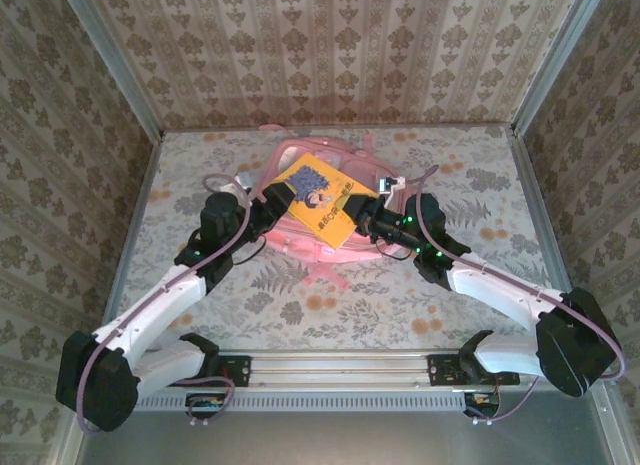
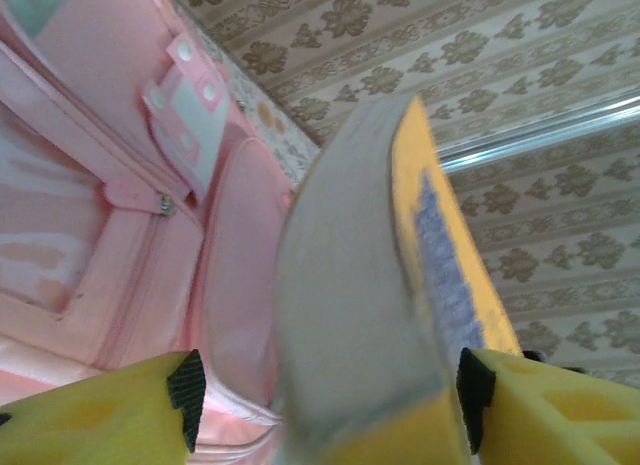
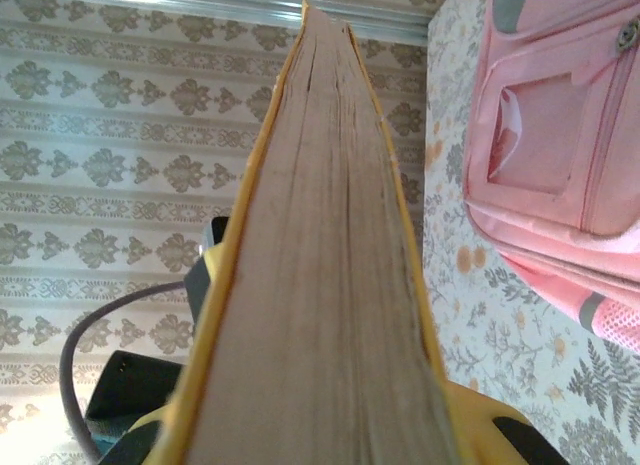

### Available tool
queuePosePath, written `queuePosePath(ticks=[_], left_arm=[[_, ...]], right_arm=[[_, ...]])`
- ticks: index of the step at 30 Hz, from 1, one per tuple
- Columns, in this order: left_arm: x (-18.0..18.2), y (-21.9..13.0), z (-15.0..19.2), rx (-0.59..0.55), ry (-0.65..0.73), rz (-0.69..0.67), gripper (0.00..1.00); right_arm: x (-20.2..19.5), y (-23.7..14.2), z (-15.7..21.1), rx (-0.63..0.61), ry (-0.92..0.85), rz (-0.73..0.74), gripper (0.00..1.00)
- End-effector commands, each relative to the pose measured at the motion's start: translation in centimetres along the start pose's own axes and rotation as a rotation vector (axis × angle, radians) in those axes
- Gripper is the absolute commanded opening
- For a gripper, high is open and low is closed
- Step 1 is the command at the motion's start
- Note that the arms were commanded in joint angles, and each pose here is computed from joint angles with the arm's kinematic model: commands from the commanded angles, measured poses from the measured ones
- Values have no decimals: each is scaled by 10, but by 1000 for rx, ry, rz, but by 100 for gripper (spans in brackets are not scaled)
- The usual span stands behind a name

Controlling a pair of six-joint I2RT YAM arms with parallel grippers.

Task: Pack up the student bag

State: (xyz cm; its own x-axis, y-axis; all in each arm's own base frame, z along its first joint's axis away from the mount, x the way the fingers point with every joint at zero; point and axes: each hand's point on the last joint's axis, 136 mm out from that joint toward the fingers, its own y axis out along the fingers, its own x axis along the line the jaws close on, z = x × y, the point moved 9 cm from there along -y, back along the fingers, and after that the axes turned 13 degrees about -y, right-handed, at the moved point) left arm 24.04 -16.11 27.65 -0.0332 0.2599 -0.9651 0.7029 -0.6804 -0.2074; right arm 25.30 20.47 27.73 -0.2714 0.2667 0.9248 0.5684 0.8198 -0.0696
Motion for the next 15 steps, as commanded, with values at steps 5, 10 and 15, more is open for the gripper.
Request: queuePosePath(ticks=[5,10,15], left_arm=[[-10,-3,-1,-47,-28,147,2],[3,-13,-1,-180,-101,130,0],[7,-15,4,-224,-144,109,0]], right_arm=[[31,-6,-4,6,-66,-152,0],[33,-8,-4,-17,-62,-168,51],[44,-13,-2,-85,-86,-261,59]])
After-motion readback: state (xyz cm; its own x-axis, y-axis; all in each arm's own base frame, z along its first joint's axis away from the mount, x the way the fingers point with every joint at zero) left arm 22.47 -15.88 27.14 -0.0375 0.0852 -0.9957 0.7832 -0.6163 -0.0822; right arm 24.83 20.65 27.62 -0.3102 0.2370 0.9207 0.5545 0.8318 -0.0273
